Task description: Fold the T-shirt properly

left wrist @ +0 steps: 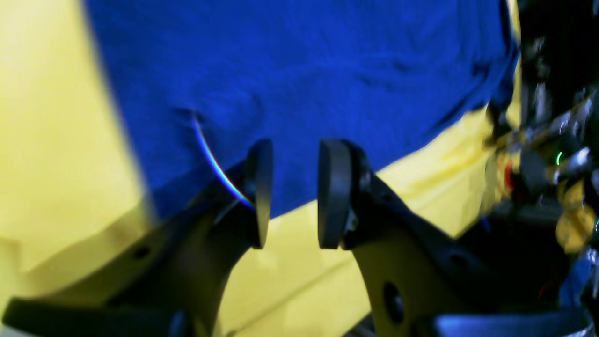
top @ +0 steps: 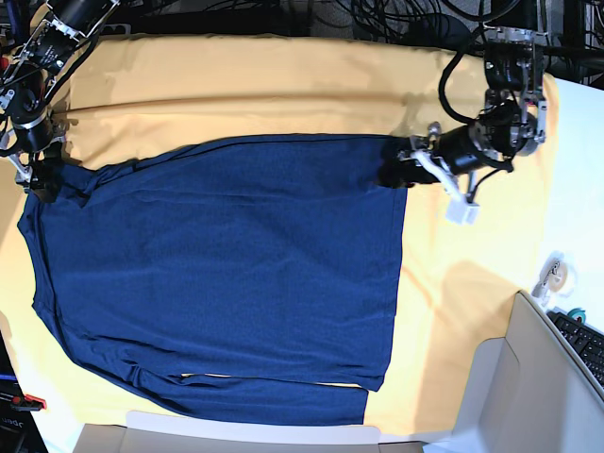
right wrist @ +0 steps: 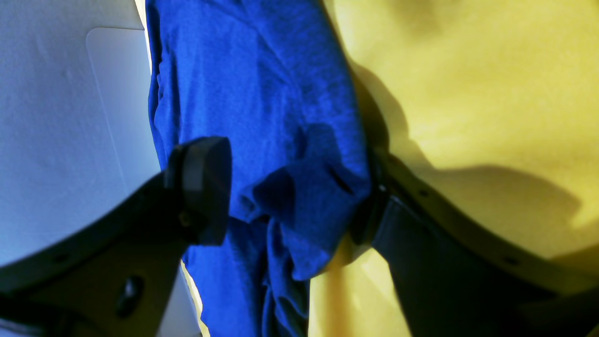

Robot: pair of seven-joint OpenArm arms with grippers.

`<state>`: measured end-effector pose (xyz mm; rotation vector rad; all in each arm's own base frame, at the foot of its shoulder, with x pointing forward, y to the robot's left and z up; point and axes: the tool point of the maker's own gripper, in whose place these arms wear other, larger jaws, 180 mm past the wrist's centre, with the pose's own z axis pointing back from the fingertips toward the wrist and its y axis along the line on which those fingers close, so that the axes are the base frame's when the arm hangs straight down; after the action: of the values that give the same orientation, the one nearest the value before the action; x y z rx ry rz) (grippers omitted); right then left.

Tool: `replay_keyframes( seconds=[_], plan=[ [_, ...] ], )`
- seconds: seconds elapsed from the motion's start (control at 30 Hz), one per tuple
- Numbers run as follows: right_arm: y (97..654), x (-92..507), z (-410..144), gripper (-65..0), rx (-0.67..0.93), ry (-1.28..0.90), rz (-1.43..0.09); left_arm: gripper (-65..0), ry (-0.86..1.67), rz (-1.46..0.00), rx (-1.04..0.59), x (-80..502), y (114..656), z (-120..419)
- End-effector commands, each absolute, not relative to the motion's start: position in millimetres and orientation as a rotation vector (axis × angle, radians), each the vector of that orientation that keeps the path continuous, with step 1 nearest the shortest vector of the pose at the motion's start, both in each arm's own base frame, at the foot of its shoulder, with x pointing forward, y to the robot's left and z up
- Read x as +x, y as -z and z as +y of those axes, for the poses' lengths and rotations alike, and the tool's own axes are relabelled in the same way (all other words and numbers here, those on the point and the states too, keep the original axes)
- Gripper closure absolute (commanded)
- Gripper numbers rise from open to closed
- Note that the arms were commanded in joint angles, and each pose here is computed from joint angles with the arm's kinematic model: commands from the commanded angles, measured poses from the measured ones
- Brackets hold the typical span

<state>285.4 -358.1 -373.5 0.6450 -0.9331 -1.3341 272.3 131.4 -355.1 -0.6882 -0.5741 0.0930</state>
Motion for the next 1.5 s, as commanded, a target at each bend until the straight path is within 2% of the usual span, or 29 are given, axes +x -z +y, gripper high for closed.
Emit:
replay_keyframes(
  seconds=[0.0,0.13,0.2,0.23,0.43,0.67,1.3,1.37,1.4,1.47],
  plan=[
    [368.5,293.8,-346.4,-27.2,0.712,1.314,-0.922,-17.1,-0.104,-0.601,-0.673,274.8,347.8,144.8],
    [370.8,299.8,-333.8,-8.2,0.723,1.277,-0.900,-17.1,-0.188,-0.604,-0.641,273.1,355.6,171.2],
    [372.0,301.3,-329.4,-1.3,0.727,1.269,-0.891,-17.2,-0.245,-0.567,-0.632,269.4,371.0,183.0],
    [372.6,302.2,-327.0,0.0,0.729,1.263,-0.886,-17.2,-0.269,-0.542,-0.630,266.1,380.1,186.4],
    [374.1,304.1,-321.6,0.0,0.735,1.255,-0.877,-19.9,-0.328,-0.408,-0.651,246.0,411.3,184.6],
    [373.0,304.3,-323.1,0.0,0.733,1.253,-0.880,-21.7,-0.333,-0.383,-0.698,242.3,414.2,165.8],
    [377.5,299.1,-322.3,0.0,0.726,1.257,-0.866,-21.4,-0.268,-0.335,-0.790,247.9,410.2,119.6],
    [378.0,298.5,-322.3,0.0,0.725,1.257,-0.865,-18.1,-0.263,-0.331,-0.791,247.0,410.4,118.8],
    [378.5,297.9,-322.3,0.0,0.724,1.257,-0.864,-14.1,-0.260,-0.332,-0.792,247.0,410.3,118.7],
    [379.9,295.3,-322.0,0.0,0.721,1.257,-0.859,-1.8,-0.237,-0.347,-0.796,248.1,409.4,117.5]
  ],
)
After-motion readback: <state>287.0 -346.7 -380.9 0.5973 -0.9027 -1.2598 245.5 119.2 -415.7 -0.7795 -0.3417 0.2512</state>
